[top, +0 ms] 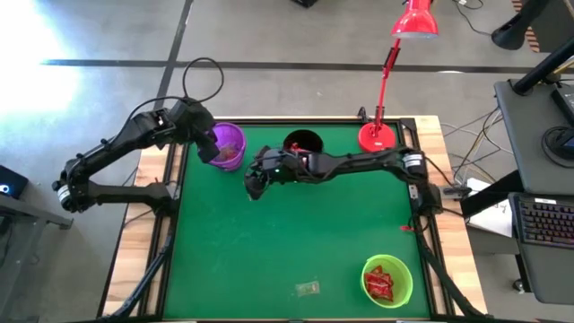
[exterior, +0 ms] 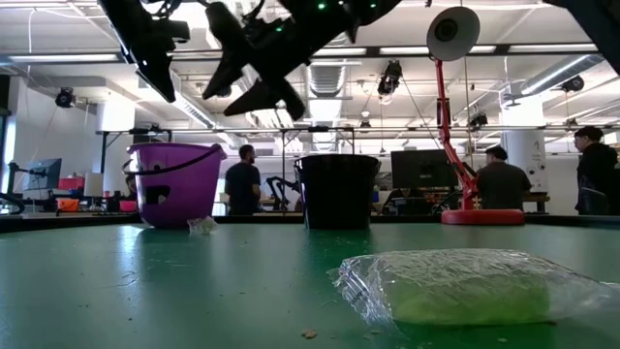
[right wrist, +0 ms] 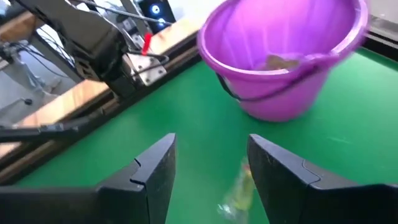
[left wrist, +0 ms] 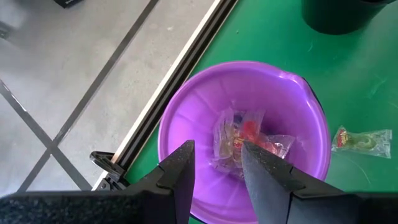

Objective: Sort candy
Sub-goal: Put the green gummy into the violet bucket

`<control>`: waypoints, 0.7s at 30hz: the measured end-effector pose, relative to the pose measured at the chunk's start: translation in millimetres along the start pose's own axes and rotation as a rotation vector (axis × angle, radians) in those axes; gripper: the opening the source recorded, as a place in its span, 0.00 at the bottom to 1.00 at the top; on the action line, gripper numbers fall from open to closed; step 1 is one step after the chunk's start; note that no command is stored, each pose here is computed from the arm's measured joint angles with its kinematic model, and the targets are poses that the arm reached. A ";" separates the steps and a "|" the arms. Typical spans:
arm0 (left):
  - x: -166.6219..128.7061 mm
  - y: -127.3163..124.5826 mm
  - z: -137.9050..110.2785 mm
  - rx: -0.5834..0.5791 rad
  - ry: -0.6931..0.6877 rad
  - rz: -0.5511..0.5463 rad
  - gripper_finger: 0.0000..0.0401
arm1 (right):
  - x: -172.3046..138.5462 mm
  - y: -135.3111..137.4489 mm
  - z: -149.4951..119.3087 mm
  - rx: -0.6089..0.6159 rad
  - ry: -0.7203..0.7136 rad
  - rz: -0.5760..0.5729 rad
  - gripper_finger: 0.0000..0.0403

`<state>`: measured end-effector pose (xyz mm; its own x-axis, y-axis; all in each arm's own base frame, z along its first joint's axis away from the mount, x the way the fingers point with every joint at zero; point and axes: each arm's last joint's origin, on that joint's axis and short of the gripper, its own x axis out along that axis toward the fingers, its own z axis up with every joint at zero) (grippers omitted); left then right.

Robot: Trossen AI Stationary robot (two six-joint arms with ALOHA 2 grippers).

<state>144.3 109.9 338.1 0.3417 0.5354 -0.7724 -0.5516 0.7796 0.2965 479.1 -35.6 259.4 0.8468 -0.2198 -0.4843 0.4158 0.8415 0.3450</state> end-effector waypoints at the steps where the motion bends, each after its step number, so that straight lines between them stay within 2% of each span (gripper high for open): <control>1: 0.0 0.0 0.0 0.000 0.000 0.000 0.29 | 4.6 1.8 1.6 0.008 -0.009 0.005 0.46; 5: 0.3 -0.1 0.1 -0.002 0.001 0.000 0.29 | 23.5 4.3 3.2 0.039 -0.002 -0.004 0.47; 10: 0.8 -0.2 -0.1 -0.005 0.003 0.000 0.29 | 49.4 -0.9 -9.1 0.063 0.130 -0.089 0.47; 18: 2.1 -0.6 -0.4 -0.004 0.007 -0.001 0.29 | 76.8 -4.1 -24.9 0.052 0.223 -0.143 0.47; 21: 2.0 -0.6 -0.5 -0.003 0.007 -0.001 0.29 | 83.9 -7.7 -33.3 0.089 0.256 -0.170 0.47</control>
<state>145.0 110.4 336.0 0.3369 0.5322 -0.7767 -0.5536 0.7793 0.2938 535.9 -44.1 189.4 0.6562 -0.2129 -0.7239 0.5813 0.7543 0.3051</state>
